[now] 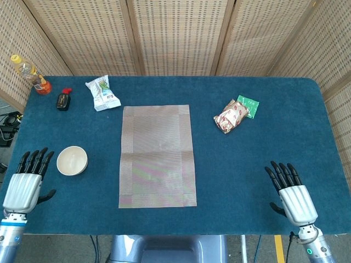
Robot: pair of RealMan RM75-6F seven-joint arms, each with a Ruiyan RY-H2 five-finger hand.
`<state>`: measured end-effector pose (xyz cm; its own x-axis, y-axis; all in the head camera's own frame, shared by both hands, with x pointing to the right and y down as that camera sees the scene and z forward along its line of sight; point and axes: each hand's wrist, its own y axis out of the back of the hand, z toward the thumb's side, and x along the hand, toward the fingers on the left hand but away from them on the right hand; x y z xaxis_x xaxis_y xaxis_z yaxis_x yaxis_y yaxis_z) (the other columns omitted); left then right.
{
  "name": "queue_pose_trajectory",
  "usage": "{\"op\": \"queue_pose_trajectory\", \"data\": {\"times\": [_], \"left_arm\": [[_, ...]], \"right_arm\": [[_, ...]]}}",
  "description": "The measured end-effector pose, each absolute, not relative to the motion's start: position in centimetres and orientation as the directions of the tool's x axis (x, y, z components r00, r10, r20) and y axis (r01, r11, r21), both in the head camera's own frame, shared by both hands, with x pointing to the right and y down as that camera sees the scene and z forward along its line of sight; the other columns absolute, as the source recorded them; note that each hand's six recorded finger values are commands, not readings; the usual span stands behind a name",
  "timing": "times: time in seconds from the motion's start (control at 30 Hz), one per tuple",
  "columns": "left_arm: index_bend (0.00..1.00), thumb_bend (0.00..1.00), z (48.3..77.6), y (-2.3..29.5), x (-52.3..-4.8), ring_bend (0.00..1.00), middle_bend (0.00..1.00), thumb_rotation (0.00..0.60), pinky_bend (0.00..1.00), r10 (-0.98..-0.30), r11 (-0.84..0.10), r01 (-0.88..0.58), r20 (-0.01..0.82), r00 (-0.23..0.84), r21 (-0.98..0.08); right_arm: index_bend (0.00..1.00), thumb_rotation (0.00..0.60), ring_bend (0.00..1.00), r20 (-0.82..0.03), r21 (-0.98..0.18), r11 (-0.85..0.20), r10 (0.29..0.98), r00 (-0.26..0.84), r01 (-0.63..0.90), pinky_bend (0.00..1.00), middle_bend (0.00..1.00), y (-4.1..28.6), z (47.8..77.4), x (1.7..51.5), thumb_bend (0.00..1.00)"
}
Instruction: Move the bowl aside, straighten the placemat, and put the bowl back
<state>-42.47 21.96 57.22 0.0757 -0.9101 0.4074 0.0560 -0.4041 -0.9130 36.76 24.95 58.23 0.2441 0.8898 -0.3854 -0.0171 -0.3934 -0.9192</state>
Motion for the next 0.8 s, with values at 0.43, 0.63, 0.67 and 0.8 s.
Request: {"op": "queue_pose_trajectory", "data": {"times": [0.43, 0.63, 0.67, 0.8], "left_arm": [[0.00, 0.09, 55.0, 23.0, -44.2, 0.00, 0.00, 0.600, 0.00, -0.930, -0.362, 0.023, 0.363, 0.052, -0.932], [0.00, 0.08, 54.6, 23.0, -44.5, 0.00, 0.00, 0.600, 0.00, -0.937, -0.347, 0.016, 0.347, 0.044, -0.938], [0.00, 0.09, 54.6, 22.9, -44.6, 0.00, 0.00, 0.600, 0.00, -0.936, -0.348, 0.013, 0.348, 0.044, -0.937], [0.00, 0.09, 54.7, 23.0, -44.8, 0.00, 0.00, 0.600, 0.00, -0.934, -0.355, 0.017, 0.355, 0.042, -0.935]], "right_arm": [[0.07, 0.600, 0.00, -0.380, -0.890, -0.453, 0.796, 0.470, 0.047, 0.00, 0.00, 27.6, 60.8, 26.0, 0.00], [0.10, 0.600, 0.00, -0.367, -0.878, -0.474, 0.757, 0.541, 0.068, 0.00, 0.00, 28.1, 62.8, 20.3, 0.00], [0.11, 0.600, 0.00, -0.370, -0.875, -0.479, 0.754, 0.543, 0.069, 0.00, 0.00, 28.2, 63.2, 19.6, 0.00], [0.12, 0.600, 0.00, -0.400, -0.853, -0.516, 0.740, 0.540, 0.076, 0.00, 0.00, 28.3, 64.9, 17.4, 0.00]]}}
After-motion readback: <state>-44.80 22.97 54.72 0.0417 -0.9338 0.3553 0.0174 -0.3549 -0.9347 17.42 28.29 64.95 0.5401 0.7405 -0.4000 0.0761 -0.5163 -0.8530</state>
